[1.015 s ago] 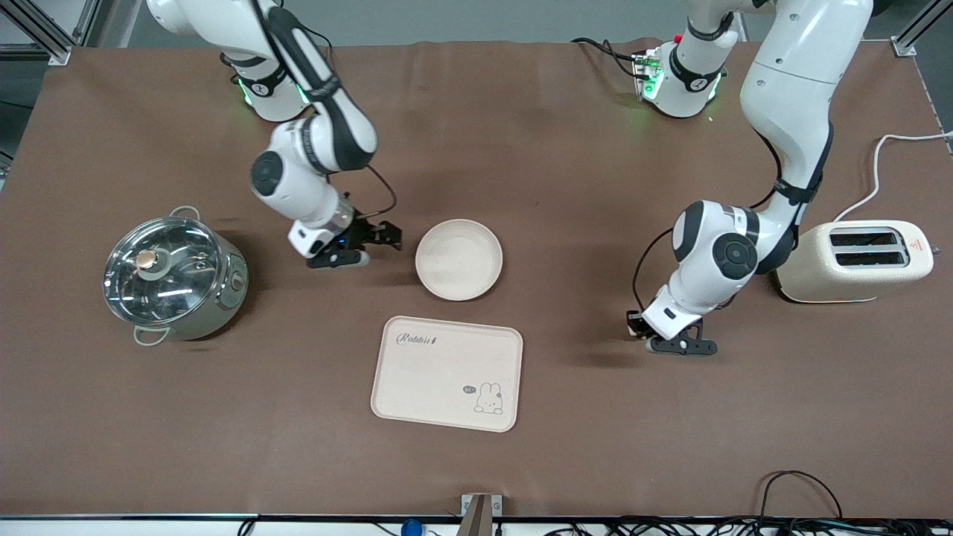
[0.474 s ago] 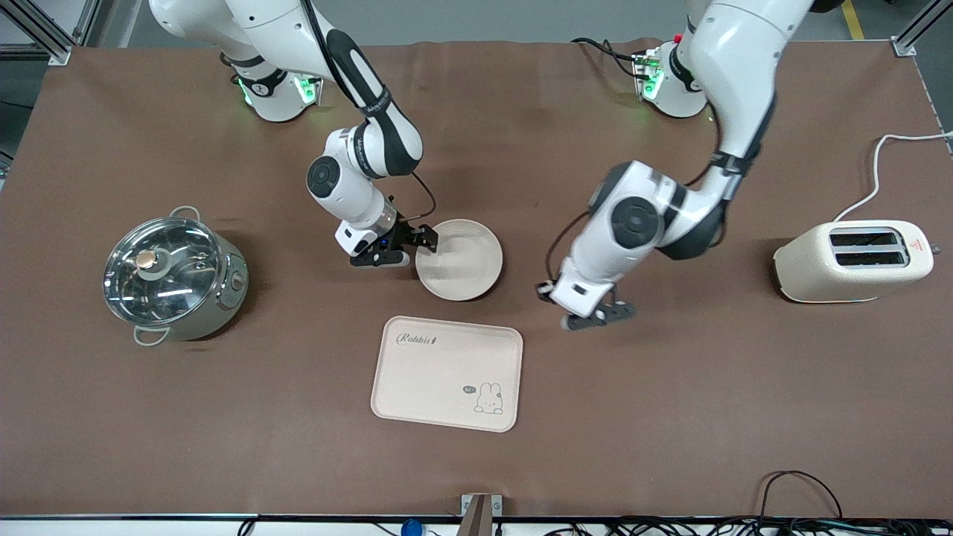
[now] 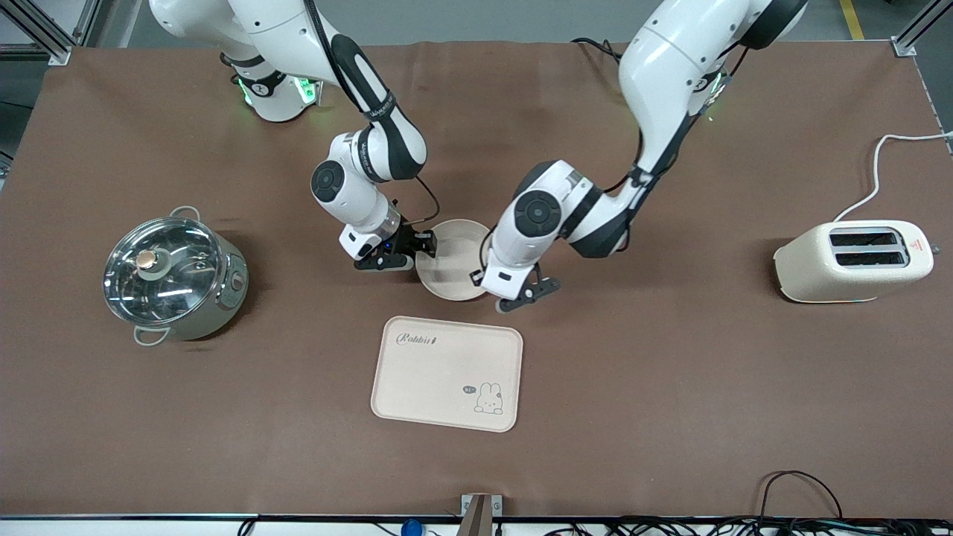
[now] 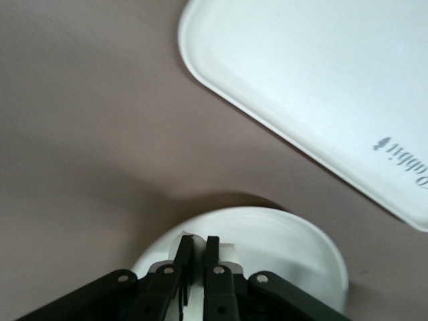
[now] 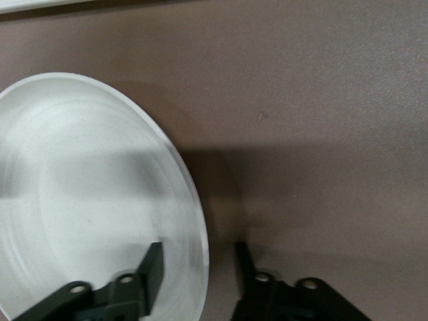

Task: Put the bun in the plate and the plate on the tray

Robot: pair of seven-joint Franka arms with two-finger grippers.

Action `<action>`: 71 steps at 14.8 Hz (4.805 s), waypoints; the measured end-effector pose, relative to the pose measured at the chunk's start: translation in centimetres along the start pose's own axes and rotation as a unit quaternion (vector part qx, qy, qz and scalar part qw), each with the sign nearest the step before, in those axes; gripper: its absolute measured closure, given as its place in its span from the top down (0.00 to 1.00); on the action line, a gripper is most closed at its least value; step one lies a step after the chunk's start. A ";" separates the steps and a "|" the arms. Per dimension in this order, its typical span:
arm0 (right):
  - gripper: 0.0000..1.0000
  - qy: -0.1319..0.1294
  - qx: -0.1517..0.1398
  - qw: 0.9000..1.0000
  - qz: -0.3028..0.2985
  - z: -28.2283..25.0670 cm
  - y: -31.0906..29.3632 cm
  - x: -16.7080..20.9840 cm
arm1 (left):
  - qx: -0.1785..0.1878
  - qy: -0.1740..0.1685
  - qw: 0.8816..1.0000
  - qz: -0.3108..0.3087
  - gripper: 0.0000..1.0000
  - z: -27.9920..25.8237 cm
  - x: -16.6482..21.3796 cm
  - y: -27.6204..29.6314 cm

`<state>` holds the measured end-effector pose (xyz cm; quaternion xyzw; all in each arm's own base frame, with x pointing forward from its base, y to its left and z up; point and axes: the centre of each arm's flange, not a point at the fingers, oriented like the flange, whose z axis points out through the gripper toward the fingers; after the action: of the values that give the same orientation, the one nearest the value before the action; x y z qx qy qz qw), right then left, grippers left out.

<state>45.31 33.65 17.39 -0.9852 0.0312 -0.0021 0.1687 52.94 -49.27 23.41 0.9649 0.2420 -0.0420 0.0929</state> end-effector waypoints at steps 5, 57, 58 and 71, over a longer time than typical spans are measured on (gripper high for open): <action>0.21 -0.001 0.000 1.000 0.002 0.1 0.1 0.0 | -0.018 0.002 0.999 -0.045 0.33 1.3 -0.6 0.8; 0.84 0.010 0.098 0.991 0.088 -5.0 1.9 23.9 | 0.104 0.063 0.945 0.302 1.00 -49.1 15.1 -27.2; 0.89 0.005 0.091 0.992 0.085 -5.9 2.2 24.0 | 0.104 0.063 0.946 0.301 1.00 -49.1 15.1 -27.2; 1.00 -0.096 -0.059 0.991 0.070 -31.9 11.2 21.5 | 0.076 0.079 0.954 0.277 1.00 -48.8 14.1 -27.9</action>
<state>65.63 11.14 43.61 -0.9844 0.0835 0.1063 0.1124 53.90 -8.87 65.00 0.9985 -0.0326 0.0430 0.0077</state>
